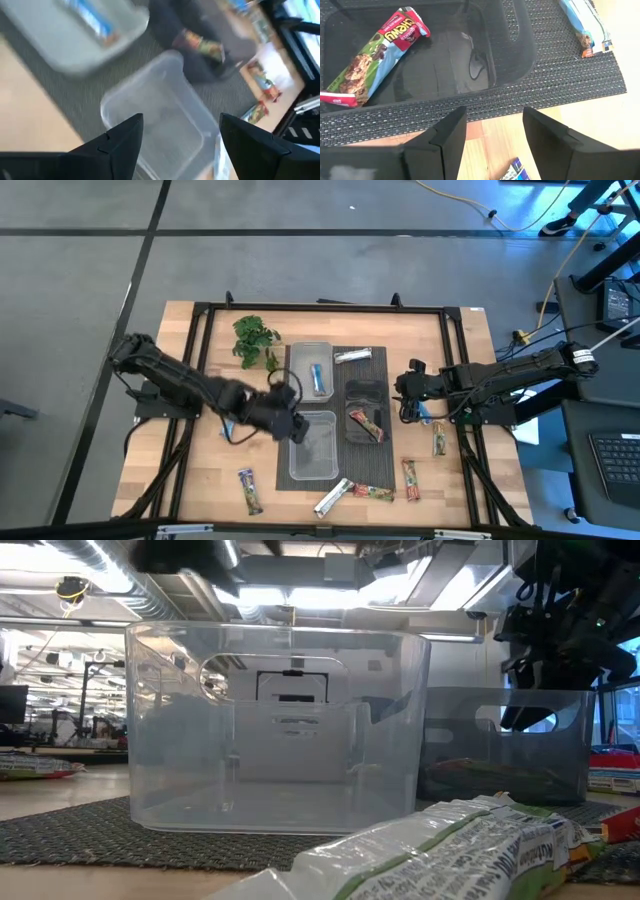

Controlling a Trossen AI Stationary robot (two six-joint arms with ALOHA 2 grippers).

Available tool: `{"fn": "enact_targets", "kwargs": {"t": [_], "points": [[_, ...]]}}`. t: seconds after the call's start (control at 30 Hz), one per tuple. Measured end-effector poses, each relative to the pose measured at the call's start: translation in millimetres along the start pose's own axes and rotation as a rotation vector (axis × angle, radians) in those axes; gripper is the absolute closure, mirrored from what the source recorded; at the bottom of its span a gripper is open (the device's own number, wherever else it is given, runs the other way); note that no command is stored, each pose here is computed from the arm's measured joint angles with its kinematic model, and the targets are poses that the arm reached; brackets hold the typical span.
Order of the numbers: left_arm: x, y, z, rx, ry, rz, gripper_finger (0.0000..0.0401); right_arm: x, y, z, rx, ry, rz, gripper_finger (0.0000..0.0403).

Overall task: Pick and place Granola Bars by type
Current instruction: Put the blue granola bar into the transparent bin

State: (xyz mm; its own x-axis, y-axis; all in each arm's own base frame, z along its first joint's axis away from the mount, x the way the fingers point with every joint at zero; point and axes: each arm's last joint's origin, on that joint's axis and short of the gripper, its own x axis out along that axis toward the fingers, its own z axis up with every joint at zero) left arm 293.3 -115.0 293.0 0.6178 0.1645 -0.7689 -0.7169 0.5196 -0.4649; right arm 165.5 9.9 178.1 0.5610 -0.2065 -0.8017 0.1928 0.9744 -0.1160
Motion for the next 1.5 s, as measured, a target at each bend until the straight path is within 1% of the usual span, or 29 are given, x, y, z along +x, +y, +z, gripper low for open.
{"fn": "enact_targets", "kwargs": {"t": [0.17, 0.37, 0.4, 0.47, 0.57, 0.6, 0.7, 0.87, 1.07, 1.23, 1.5], "points": [[13.4, -1.2, -44.9, -0.189, 0.086, 0.101, 0.0148, -0.1, 0.4, 0.1, -0.001, -0.002, 0.002, 0.0205], [29.5, 6.5, -97.7, -0.397, 0.249, 0.313, 0.0148, -0.1, 0.5, 0.4, 0.026, -0.005, 0.002, 0.0205], [29.5, 6.9, -105.6, -0.424, 0.27, 0.333, 0.0148, -0.1, 0.5, 0.5, 0.025, -0.005, 0.002, 0.0205], [28.8, 8.1, -120.9, -0.46, 0.277, 0.359, 0.0148, -0.1, 0.5, 0.5, 0.025, -0.005, 0.002, 0.0205], [27.8, 10.6, -141.9, -0.54, 0.241, 0.383, 0.0148, -0.1, 0.4, 0.5, 0.025, -0.006, 0.002, 0.0205], [28.6, 11.6, -148.8, -0.563, 0.249, 0.401, 0.0148, -0.1, 0.4, 0.6, 0.025, -0.007, 0.002, 0.0205], [32.6, 15.3, -165.0, -0.557, 0.308, 0.468, 0.0148, -0.1, 0.5, 1.2, 0.025, -0.012, 0.003, 0.0205], [42.4, 17.5, -172.3, -0.548, 0.302, 0.493, 0.0148, -0.1, 0.8, 2.9, 0.029, -0.029, 0.007, 0.0205], [40.9, 18.5, -177.8, -0.546, 0.347, 0.521, 0.0148, -0.2, 1.2, 4.9, 0.035, -0.05, 0.01, 0.0205], [39.6, 19.3, -181.3, -0.538, 0.356, 0.528, 0.0148, -0.2, 1.2, 5.0, 0.035, -0.051, 0.011, 0.0205], [54.6, 24.6, -190.9, -0.523, 0.345, 0.581, 0.0148, -0.2, 1.3, 5.5, 0.034, -0.056, 0.012, 0.0205]]}}
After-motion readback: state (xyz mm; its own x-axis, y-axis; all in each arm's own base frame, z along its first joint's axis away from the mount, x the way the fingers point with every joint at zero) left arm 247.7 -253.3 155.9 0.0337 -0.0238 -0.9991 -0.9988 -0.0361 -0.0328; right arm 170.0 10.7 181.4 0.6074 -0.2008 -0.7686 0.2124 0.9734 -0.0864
